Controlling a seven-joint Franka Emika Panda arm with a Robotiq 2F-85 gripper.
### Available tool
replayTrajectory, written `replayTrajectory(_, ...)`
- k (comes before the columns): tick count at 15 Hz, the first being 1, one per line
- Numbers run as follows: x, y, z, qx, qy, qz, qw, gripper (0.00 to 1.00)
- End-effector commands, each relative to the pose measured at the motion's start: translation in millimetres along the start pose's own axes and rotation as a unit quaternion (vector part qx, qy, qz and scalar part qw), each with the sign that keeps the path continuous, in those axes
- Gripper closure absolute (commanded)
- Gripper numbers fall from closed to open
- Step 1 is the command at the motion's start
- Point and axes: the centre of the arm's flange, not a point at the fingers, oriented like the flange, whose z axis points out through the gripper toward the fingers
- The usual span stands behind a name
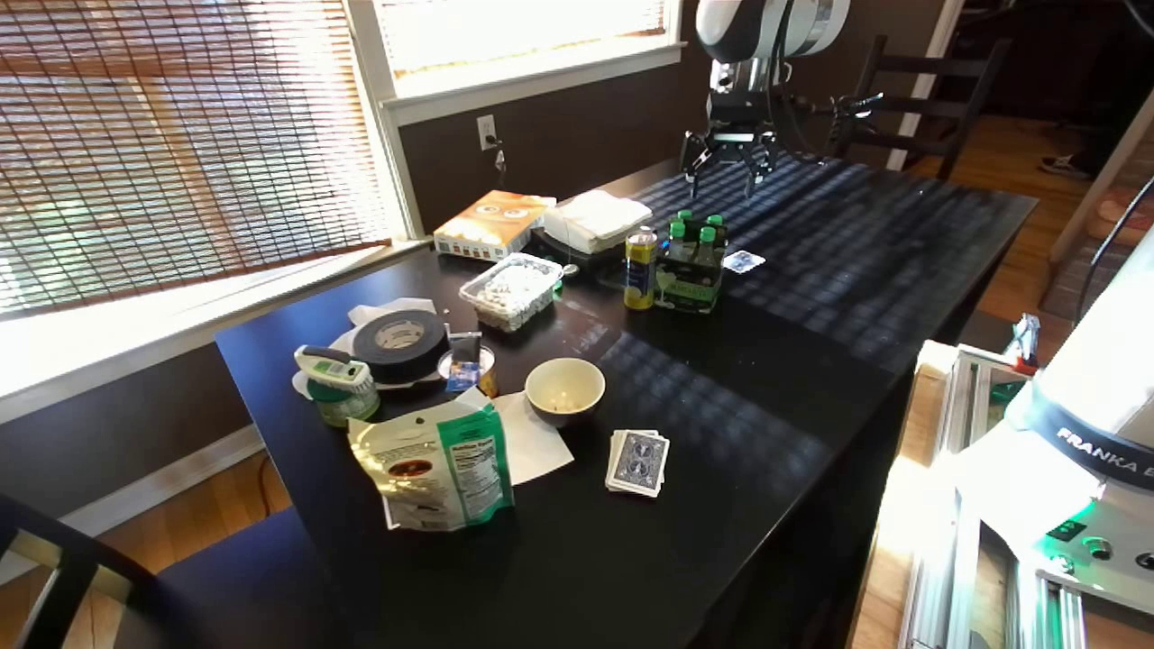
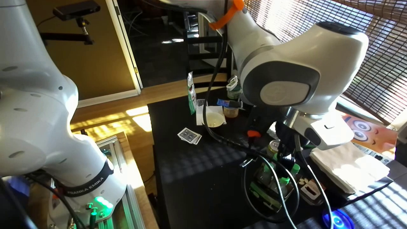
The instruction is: Remove one glass bottle from the box.
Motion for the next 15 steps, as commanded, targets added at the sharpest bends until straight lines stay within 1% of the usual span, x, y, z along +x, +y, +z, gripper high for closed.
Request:
replayTrajectory(1, 21.3, -13.1, 9.4, -0.01, 0.009, 0.031, 0.9994, 0.0)
replayTrajectory(3, 26.5, -6.2, 10.5, -0.002, 0.007, 0.046, 0.9989, 0.0)
replayTrajectory(6, 34.3, 8.0, 18.8, -0.001, 0.0, 0.069, 0.9976, 0.0)
replayTrajectory(8, 31.6, 16.6, 25.1, 0.002, -0.01, 0.073, 0.9973, 0.0)
replayTrajectory(11, 27.3, 18.2, 37.5, 0.009, -0.007, 0.078, 0.9969, 0.0)
replayTrajectory(12, 27.2, 16.9, 40.4, 0.016, -0.002, 0.082, 0.9965, 0.01)
replayTrajectory(15, 30.2, 14.1, 46.9, 0.024, 0.015, 0.091, 0.9954, 0.14)
